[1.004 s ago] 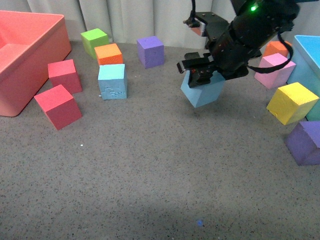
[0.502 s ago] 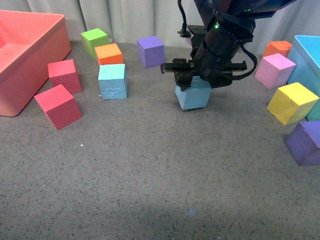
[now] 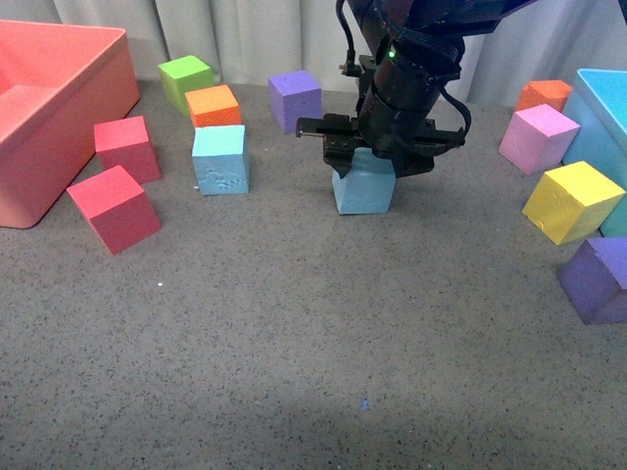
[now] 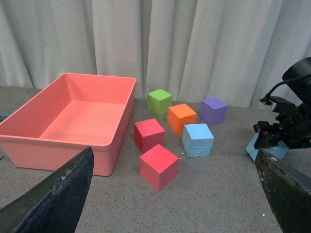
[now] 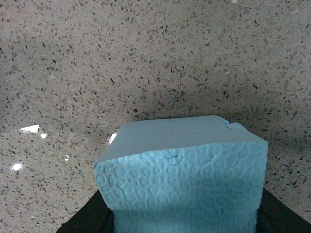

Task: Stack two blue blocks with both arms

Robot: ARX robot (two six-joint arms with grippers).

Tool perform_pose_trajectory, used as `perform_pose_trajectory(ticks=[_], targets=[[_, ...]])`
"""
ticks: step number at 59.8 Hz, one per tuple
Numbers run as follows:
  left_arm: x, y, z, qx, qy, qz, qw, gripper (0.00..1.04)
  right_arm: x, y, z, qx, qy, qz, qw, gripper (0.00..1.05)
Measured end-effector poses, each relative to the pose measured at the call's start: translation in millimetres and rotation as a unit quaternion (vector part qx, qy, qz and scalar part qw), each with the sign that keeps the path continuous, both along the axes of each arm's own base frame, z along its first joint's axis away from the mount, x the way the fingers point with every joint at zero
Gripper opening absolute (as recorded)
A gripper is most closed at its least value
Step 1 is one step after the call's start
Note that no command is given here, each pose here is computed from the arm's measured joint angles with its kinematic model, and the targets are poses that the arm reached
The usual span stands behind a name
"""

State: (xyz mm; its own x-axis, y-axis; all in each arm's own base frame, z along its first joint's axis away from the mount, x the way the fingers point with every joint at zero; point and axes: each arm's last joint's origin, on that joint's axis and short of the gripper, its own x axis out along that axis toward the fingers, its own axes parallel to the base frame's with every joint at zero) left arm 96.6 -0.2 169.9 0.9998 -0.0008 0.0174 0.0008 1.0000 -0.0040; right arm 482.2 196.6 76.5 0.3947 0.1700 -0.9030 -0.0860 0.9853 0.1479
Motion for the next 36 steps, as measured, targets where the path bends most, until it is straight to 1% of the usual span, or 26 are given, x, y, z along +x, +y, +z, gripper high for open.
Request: perform_pose_trajectory(ticks=[18,20,21,23,24,26,28,32,36], targets=[[0.0,0.0,0.0,0.0,0.0,0.0,1.0,0.98,-0.1,4.1,-0.6,-0.004,0.003,-0.004,1.0,0.48],[0.0,0.0,0.0,0.0,0.0,0.0,1.0,0.98,0.0,4.7,-0.5,-0.002,0.002,-0.003,1.0,0.51],[0.0,0.0,0.0,0.0,0.0,0.0,1.0,0.98,0.3,5.2,-0.3,0.001,0.0,-0.002,1.0,0.55],[0.0,0.0,0.0,0.0,0.0,0.0,1.0,0.98,0.4,5.6,-0.4,0.005,-0.001,-0.001,1.0,0.59],[0.0,0.0,0.0,0.0,0.0,0.0,1.0,0.98,0.4,6.0,-0.5,0.008,-0.001,0.0,1.0,0.63],[0.0,0.0,0.0,0.0,0.0,0.0,1.0,0.98,0.4,6.1,-0.5,0.009,-0.001,0.0,1.0,0.67],[0.0,0.0,0.0,0.0,0.0,0.0,1.0,0.98,-0.1,6.5,-0.3,0.009,-0.001,0.001,1.0,0.72],[0.0,0.0,0.0,0.0,0.0,0.0,1.0,0.98,-0.7,6.4,1.3,0.006,-0.003,-0.001,1.0,0.86],[0.0,0.0,0.0,0.0,0.0,0.0,1.0,0.98,-1.0,5.9,4.1,0.001,-0.007,-0.002,1.0,0.95]])
